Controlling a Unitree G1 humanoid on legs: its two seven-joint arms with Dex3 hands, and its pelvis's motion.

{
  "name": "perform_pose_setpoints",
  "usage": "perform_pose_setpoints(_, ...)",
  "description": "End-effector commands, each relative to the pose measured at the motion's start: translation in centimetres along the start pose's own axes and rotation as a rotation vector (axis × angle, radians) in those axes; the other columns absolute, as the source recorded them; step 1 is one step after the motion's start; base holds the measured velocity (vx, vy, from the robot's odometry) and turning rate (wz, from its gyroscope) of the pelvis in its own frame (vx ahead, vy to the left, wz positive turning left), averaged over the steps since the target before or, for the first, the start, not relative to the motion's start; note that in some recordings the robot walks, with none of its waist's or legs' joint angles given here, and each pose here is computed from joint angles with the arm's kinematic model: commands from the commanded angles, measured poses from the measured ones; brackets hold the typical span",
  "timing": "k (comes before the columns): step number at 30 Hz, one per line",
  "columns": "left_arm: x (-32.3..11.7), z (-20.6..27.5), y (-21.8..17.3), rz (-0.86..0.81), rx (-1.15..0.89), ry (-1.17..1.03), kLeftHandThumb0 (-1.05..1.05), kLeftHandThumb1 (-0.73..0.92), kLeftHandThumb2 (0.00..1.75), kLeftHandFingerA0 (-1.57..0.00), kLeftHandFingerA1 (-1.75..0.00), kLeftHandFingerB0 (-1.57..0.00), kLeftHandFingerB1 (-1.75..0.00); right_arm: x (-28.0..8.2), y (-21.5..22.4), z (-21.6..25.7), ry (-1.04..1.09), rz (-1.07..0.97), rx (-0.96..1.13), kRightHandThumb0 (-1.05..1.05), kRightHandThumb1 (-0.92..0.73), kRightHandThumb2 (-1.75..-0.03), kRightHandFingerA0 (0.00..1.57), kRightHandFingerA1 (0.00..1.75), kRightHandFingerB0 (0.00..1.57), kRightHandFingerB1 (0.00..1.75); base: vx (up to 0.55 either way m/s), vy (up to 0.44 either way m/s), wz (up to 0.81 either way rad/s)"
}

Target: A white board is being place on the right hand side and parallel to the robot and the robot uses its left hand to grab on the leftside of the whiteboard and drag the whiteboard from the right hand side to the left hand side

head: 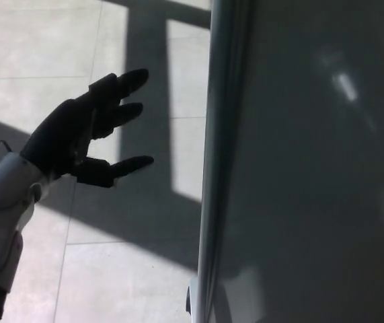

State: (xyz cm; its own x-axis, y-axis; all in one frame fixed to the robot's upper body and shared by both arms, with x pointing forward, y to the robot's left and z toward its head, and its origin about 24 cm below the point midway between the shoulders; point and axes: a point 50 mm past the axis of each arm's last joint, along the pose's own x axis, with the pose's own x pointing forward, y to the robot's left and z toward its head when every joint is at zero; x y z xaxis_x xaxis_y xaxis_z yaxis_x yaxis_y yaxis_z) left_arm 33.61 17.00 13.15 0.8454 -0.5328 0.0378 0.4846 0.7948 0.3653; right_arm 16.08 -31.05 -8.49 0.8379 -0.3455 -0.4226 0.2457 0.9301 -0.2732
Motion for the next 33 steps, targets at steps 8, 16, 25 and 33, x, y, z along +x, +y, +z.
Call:
perform_pose_setpoints(8, 4.0, 2.0, -3.7, -0.162, -0.004, 0.017, -0.66, 0.41, 0.78, -0.03, -0.34, -0.02, -0.12, -0.2, -0.8, 0.1, -0.024, -0.013, -0.027, -0.77, -0.71, -0.61, 0.63, 0.74, 0.49, 0.52, 0.0, 0.0, 0.0)
perform_pose_setpoints(16, 4.7, 2.4, -6.3, -0.245, -0.067, 0.018, -0.64, 0.4, 0.74, 0.0, -0.17, 0.0, -0.07, -0.1, -0.8, 0.3, -0.036, -0.006, -0.04, -0.76, -0.72, -0.6, 0.62, 0.71, 0.49, 0.5, 0.0, 0.0, 0.0)
perform_pose_setpoints(25, 5.5, 2.5, -8.9, -0.279, -0.104, 0.049, -0.59, 0.38, 0.74, -0.01, -0.26, 0.0, -0.13, 0.0, -0.8, 0.4, -0.038, -0.011, -0.027, -0.78, -0.7, -0.6, 0.64, 0.73, 0.54, 0.54, 0.0, 0.0, 0.0)
perform_pose_setpoints(33, 5.7, 2.1, -10.0, -0.226, -0.122, 0.069, -0.59, 0.39, 0.76, -0.01, -0.36, -0.04, -0.19, 0.1, -0.7, 0.5, -0.038, -0.004, -0.035, -0.79, -0.71, -0.61, 0.63, 0.74, 0.52, 0.53, 0.0, 0.0, 0.0)
